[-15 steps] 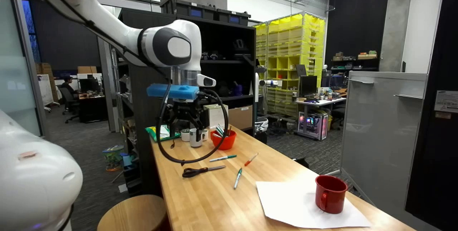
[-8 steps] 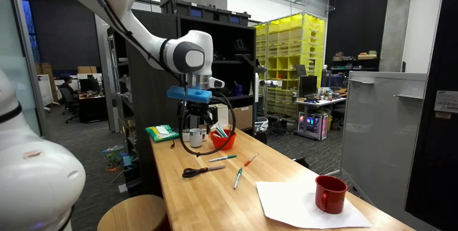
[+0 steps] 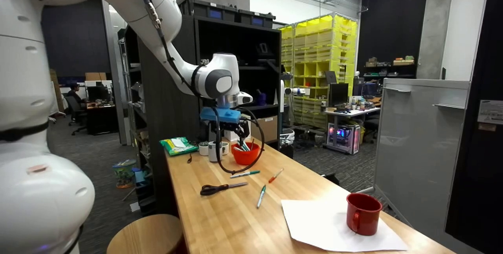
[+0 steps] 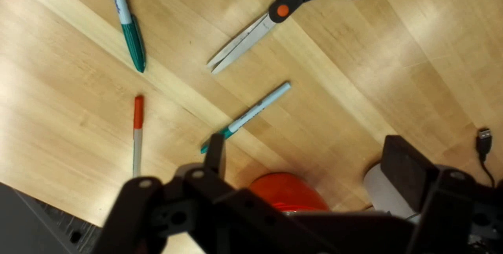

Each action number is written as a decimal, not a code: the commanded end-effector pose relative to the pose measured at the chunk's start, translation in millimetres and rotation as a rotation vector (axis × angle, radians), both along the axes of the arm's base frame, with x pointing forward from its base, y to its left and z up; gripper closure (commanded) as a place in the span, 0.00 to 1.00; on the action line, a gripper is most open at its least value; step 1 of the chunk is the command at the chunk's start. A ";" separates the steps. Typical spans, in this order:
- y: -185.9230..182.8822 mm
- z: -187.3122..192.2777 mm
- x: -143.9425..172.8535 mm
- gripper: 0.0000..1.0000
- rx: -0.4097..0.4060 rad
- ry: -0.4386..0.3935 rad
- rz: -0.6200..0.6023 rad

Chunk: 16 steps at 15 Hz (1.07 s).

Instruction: Remove the purple pen from the orange bowl and put it on the counter.

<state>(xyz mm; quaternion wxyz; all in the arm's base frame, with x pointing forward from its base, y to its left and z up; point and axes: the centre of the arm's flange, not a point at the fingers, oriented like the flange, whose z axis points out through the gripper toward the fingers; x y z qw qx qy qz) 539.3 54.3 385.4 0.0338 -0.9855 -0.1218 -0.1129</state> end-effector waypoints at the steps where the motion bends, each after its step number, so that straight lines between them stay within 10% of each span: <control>1: 0.6 -1.8 3.3 0.00 0.000 0.000 -0.001; 16: -1.0 -0.1 6.0 0.00 0.001 -0.004 -0.006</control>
